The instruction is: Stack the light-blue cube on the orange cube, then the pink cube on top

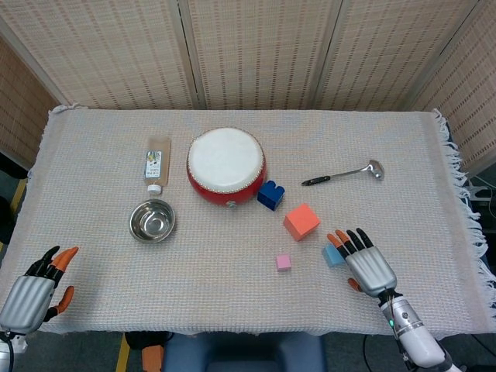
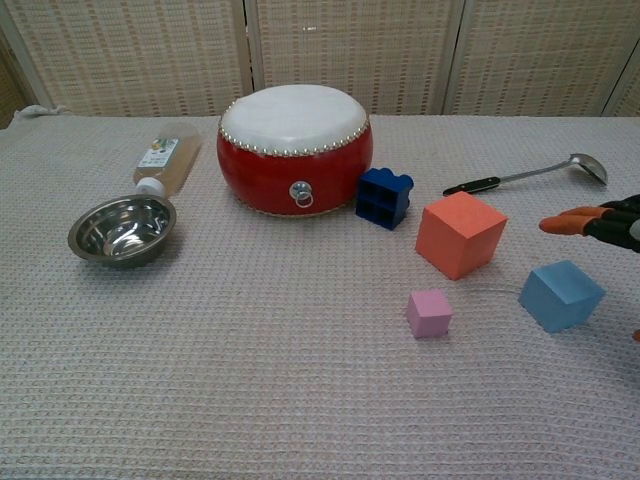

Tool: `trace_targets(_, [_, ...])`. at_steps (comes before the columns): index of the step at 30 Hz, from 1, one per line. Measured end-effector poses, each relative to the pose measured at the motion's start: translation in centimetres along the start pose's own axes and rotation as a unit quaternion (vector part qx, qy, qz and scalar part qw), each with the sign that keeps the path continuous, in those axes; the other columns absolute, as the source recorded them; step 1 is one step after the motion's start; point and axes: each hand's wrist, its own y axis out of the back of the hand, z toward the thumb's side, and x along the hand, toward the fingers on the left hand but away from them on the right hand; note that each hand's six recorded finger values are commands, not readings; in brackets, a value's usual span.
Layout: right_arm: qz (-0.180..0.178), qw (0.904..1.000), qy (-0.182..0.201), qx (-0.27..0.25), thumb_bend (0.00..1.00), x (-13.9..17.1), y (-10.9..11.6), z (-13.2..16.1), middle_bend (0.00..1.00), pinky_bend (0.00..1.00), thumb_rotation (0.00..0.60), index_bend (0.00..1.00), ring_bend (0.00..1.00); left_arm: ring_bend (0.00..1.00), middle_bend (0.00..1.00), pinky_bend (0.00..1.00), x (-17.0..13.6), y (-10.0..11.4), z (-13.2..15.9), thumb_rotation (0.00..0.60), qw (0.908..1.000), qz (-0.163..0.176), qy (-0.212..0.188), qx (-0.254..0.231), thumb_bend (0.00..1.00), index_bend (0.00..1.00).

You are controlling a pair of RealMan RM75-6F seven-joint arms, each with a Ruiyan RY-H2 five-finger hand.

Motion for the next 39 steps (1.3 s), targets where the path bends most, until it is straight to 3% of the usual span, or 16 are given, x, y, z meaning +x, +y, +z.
trace_targets(10, [0.024, 0.9996, -0.007, 0.011, 0.14, -3.5, -1.0, 0.8, 0.0, 0.0, 0.6, 0.09, 0.0, 0.06, 0.12, 0.25, 0.3, 0.1, -0.3, 0.6, 1.0, 0.0, 0.005, -0.005, 0.49, 0.02])
trace_targets(25, [0.031, 0.9989, -0.019, 0.029, 0.14, -5.4, -1.4, 1.0, 0.0, 0.0, 0.6, 0.39, 0.0, 0.06, 0.12, 0.25, 0.3, 0.4, -0.8, 0.6, 0.9999, 0.004, 0.01, -0.008, 0.49, 0.02])
trace_targets(34, [0.007, 0.9995, -0.026, 0.019, 0.14, -4.8, -0.1, 0.2, 0.0, 0.0, 0.6, 0.5, 0.0, 0.06, 0.12, 0.25, 0.5, 0.2, -0.9, 0.6, 0.9999, 0.0, 0.014, -0.007, 0.49, 0.01])
trace_targets(39, [-0.01, 0.9998, -0.017, 0.007, 0.14, -3.8, 1.8, 0.0, 0.0, 0.0, 0.6, 0.49, 0.0, 0.06, 0.12, 0.25, 0.7, 0.0, -1.0, 0.6, 0.9998, -0.003, 0.017, -0.006, 0.49, 0.01])
